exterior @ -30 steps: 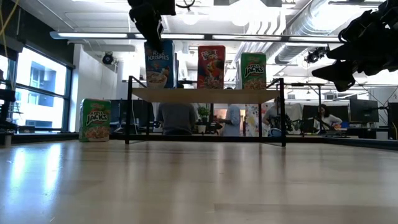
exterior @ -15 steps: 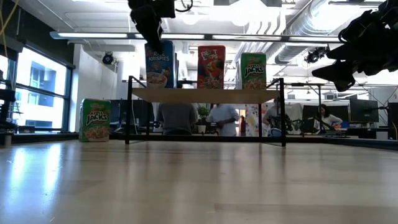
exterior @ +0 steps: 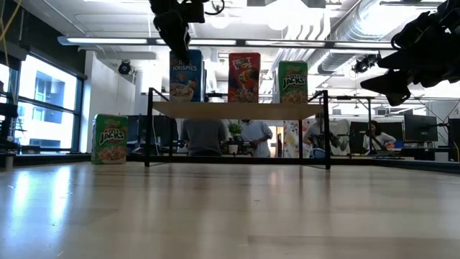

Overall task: Stack cereal on shelf
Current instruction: Put the blue cereal box on the shelf aligned with the other blue cereal boxes, then put the green cereal box on the shelf aligned with the other green cereal boxes

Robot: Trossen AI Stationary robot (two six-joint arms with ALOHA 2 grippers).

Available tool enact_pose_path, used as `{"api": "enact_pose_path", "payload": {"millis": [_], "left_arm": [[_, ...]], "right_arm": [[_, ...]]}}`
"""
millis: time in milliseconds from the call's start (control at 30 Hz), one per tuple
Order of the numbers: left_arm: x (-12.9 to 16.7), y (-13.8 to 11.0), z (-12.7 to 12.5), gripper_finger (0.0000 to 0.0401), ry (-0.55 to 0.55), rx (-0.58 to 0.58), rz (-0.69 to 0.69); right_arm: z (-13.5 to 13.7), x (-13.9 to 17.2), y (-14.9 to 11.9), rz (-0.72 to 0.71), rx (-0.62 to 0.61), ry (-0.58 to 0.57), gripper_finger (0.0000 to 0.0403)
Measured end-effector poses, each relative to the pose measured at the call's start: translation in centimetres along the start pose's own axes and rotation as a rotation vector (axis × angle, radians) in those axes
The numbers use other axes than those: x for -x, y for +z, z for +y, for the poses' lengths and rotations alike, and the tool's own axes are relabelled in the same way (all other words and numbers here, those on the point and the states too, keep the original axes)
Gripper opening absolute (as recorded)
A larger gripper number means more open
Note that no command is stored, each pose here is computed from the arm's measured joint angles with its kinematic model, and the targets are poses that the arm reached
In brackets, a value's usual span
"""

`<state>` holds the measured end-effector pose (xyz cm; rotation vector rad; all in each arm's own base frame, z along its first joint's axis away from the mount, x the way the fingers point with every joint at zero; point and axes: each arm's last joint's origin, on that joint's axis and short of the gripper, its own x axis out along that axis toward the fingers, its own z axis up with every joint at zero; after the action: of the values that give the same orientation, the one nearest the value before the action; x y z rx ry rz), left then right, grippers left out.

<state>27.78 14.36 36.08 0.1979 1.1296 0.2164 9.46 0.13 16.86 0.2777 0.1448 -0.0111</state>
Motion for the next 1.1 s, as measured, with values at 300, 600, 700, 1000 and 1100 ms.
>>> {"api": "enact_pose_path", "payload": {"millis": [300,600,700,1000,1100], "left_arm": [[0.0,0.0,0.2,0.0228,0.037,0.002,0.009],[0.0,0.0,0.2,0.0257,0.059,0.020,0.017],[0.0,0.0,0.2,0.0266,0.062,0.026,0.018],[1.5,0.3,0.6,0.0276,0.094,0.040,0.002],[2.3,0.3,0.6,0.0276,0.091,0.062,0.009]], "right_arm": [[0.0,0.0,0.0,0.001,0.000,0.000,0.0267],[0.0,0.0,0.0,0.001,0.000,0.000,0.0267],[0.0,0.0,0.0,0.000,0.000,0.000,0.0267],[0.0,0.0,0.0,0.000,0.000,0.000,0.0267],[0.0,0.0,0.0,0.000,0.000,0.000,0.0267]]}}
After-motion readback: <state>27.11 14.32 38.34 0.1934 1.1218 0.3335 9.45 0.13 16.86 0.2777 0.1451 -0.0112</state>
